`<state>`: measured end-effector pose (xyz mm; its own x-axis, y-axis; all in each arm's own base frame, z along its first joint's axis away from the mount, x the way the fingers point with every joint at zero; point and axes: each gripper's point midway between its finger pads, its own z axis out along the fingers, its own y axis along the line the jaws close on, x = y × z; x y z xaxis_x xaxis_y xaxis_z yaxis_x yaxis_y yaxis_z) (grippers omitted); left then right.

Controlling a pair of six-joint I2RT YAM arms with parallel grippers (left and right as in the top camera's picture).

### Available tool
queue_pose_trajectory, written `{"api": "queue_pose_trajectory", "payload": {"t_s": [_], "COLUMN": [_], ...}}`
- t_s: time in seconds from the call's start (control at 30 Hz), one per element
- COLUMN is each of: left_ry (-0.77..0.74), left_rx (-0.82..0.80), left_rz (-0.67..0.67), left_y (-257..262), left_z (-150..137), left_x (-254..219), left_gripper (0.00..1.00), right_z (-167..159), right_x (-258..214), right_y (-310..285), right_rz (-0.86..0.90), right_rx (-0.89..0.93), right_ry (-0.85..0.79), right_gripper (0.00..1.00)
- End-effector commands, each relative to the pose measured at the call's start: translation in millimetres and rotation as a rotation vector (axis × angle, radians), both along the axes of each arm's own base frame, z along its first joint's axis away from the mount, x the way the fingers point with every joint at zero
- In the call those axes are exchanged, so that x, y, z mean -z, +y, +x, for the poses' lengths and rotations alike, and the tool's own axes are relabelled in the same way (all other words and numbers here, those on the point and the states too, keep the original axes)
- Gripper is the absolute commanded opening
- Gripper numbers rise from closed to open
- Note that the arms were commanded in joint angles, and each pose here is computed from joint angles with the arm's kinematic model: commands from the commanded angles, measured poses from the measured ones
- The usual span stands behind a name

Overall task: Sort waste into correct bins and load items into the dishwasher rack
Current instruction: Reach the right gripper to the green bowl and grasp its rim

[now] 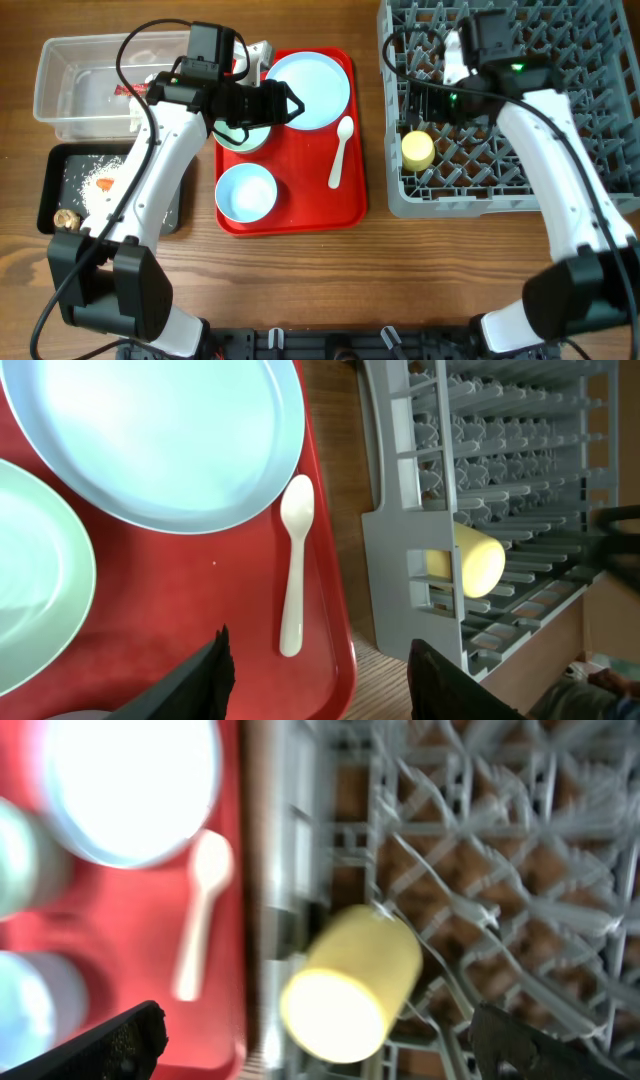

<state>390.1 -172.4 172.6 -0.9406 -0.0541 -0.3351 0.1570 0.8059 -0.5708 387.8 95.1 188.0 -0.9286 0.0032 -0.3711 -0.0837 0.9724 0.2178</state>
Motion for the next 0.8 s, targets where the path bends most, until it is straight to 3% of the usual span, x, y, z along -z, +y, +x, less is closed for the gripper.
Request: {"api": "queue_pose_trajectory", "payload": {"t_s": [0.0, 0.17, 0.3, 0.37, 0.43, 0.6, 0.77], "left_ry": [-0.036, -0.06, -0.122, -0.163, -0.187, -0.161, -0.134], "left_rx": [-0.018, -0.067, -0.195, -0.306, -0.388, -0.553, -0.577], "left_rz": [0.038, 0.046, 0.09, 0.152, 0.185, 0.267, 0.271], "left_y": [6, 26, 75, 113, 141, 198, 207], "left_z": [4, 3, -6, -13, -20, -35, -39], "left_x": [-6, -22, -57, -75, -87, -89, -85], "left_gripper": [0.6, 0.61, 0.64, 0.74, 1.0, 1.0, 1.0], "right_z": [-5, -12, -7, -3, 0, 17, 20], "right_x": [-50, -62, -72, -69, -58, 2, 58], "right_y": [30, 72, 104, 123, 141, 203, 269], "right_rz": [0.118, 0.215, 0.288, 0.297, 0.31, 0.365, 0.413], "right_rx": [-0.107, -0.214, -0.231, -0.272, -0.286, -0.272, -0.297], "right_ry": [-0.122, -0.148, -0.195, -0.213, -0.198, -0.104, -0.072], "right_gripper": [1.0, 1.0, 1.0, 1.0, 1.0, 0.91, 0.81]}}
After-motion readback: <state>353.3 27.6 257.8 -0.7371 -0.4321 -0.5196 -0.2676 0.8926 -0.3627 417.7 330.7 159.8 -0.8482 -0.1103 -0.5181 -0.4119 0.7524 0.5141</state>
